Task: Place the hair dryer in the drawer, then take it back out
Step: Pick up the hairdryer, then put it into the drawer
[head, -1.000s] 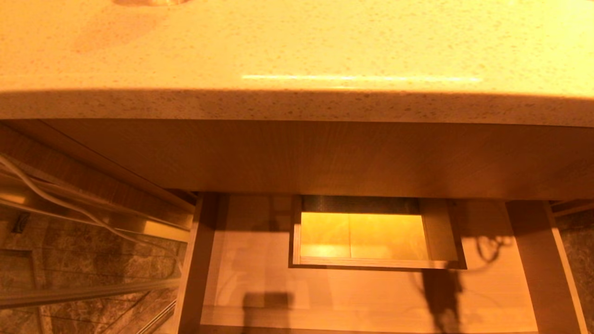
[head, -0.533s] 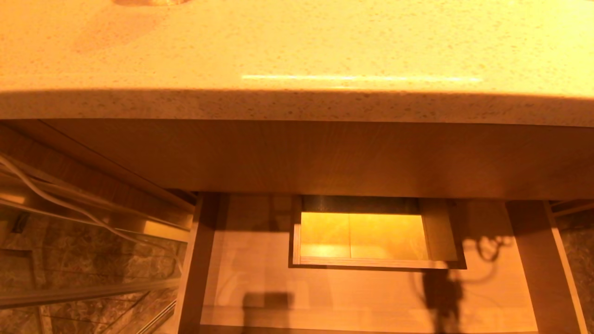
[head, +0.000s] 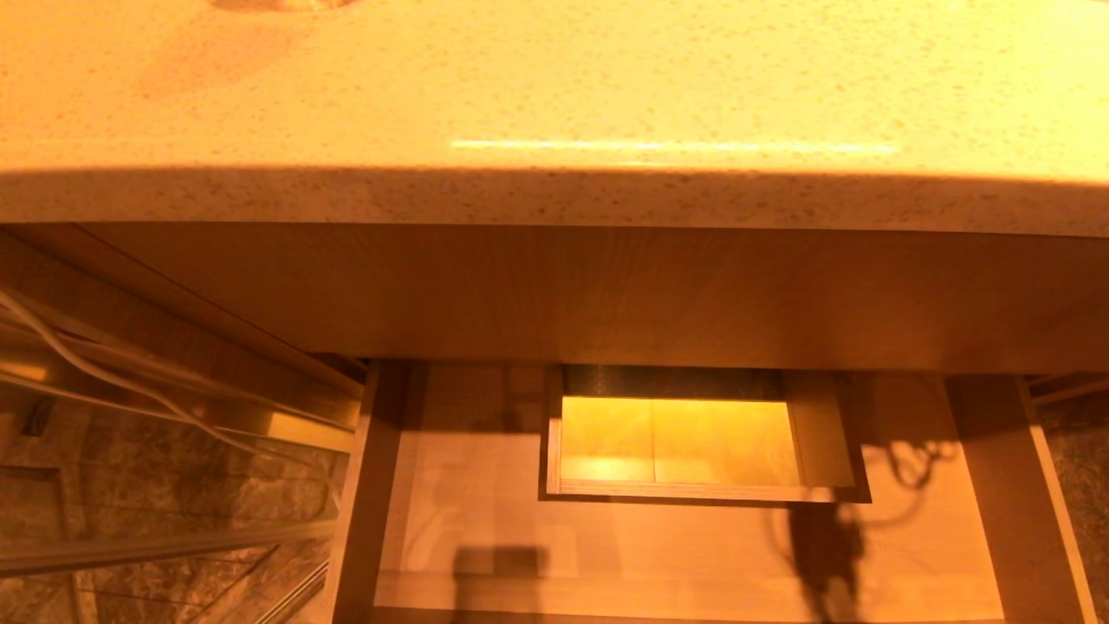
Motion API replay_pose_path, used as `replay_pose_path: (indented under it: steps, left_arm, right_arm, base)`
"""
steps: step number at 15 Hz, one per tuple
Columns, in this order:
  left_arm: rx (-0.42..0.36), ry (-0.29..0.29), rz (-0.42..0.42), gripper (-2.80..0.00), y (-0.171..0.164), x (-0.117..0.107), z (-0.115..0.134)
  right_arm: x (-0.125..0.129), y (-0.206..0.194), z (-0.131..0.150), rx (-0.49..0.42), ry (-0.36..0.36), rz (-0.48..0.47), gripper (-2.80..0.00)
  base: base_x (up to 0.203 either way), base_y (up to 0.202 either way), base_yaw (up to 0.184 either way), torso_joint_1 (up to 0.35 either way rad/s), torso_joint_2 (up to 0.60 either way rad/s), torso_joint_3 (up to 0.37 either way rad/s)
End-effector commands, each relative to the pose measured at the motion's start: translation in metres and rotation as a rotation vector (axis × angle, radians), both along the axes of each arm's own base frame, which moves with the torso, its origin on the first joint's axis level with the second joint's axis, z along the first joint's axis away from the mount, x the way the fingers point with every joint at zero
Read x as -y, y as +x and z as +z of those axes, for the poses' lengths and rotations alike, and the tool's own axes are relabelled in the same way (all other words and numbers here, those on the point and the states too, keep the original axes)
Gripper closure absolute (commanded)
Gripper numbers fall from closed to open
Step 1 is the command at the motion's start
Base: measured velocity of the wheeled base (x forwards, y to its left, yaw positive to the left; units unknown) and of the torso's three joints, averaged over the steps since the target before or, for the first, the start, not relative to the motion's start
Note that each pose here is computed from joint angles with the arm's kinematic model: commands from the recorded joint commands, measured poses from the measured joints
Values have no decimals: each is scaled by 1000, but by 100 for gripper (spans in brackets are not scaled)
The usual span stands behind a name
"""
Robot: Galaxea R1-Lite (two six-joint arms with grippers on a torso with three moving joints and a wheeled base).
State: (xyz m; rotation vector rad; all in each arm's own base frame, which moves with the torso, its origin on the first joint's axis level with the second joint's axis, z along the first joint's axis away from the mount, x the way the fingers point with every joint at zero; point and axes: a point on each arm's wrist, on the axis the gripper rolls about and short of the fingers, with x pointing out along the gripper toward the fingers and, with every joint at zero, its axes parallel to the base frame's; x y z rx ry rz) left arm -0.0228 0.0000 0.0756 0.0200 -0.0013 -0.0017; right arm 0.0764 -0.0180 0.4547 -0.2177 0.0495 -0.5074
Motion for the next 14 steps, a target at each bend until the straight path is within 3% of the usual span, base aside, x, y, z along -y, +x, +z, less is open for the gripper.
replay_pose_path:
  steps: [1,4,9,14]
  left_arm:
    - [-1,0,0,0,0,0,0]
    - [-1,0,0,0,0,0,0]
    - [-1,0,0,0,0,0,0]
    - [-1,0,0,0,0,0,0]
  right_arm:
    - [4,13,-1,-14,1,-28,-280]
    - [10,18,0,-2,0,-53,-280]
    - [24,35,-7,-66,13,-132,-280]
    - [30,50,-14,-126,25,-144,-280]
  base:
    - [0,0,0,0,0,0]
    - [0,0,0,0,0,0]
    - [0,0,0,0,0,0]
    - [0,0,0,0,0,0]
